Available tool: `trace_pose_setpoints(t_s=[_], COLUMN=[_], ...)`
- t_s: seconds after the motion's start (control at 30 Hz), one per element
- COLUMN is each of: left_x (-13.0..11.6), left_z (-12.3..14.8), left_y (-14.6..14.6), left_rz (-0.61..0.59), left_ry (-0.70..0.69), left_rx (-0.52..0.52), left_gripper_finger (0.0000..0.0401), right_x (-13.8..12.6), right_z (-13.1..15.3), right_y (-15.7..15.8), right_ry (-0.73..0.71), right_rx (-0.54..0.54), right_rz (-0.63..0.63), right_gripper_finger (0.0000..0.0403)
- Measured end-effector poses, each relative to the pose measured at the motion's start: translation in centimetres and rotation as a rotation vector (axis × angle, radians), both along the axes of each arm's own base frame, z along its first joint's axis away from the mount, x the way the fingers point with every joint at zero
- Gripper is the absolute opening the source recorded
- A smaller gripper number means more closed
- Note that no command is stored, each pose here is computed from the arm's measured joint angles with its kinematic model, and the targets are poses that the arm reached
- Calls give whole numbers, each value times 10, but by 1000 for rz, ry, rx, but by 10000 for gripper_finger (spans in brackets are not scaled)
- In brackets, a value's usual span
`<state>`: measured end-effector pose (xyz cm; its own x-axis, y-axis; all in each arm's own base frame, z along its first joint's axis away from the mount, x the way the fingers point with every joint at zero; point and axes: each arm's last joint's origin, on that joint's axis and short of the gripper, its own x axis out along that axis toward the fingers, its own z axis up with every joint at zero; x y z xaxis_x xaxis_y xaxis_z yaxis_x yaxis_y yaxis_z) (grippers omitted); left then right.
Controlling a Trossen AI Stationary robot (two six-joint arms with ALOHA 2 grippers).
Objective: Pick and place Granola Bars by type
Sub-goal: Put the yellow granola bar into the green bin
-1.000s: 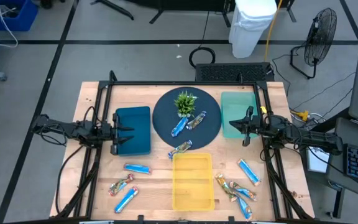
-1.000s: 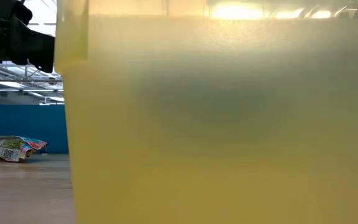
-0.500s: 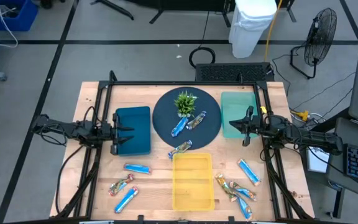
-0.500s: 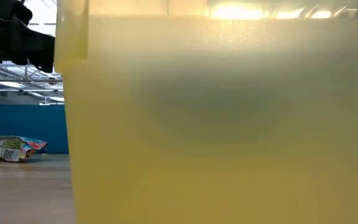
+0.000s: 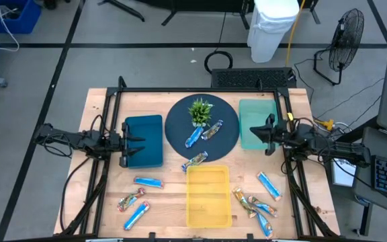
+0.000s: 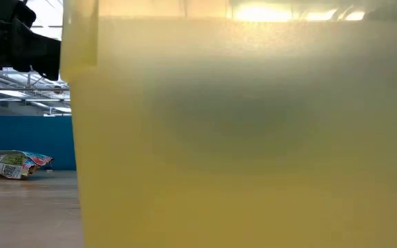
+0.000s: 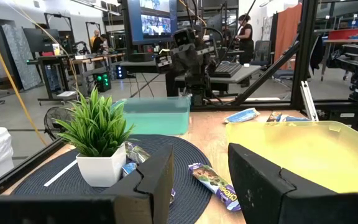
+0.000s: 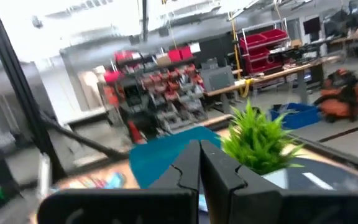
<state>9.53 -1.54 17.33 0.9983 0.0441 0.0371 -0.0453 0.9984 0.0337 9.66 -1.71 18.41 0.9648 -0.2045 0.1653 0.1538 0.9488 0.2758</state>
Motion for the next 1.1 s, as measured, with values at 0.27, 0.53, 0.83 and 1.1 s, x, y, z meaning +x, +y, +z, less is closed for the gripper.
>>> trace_pose_setpoints(t_s=[0.27,0.53,0.83,1.1], left_x=[0,0,0,0], left_z=[0,0,0,1], left_y=[0,0,0,0], left_rz=[0,0,0,0], left_ry=[0,0,-2,-5], left_rx=[0,0,0,-1], left_gripper_finger=[159,159,159,159], right_x=[-1,12,62,78], right_z=[5,24,69,66], right_y=[2,22,79,134], right_ry=[-72,75,697,1380], right_rx=[143,352,345,332], right_rz=[84,412,339,68], right_gripper_finger=[4,1,1,0])
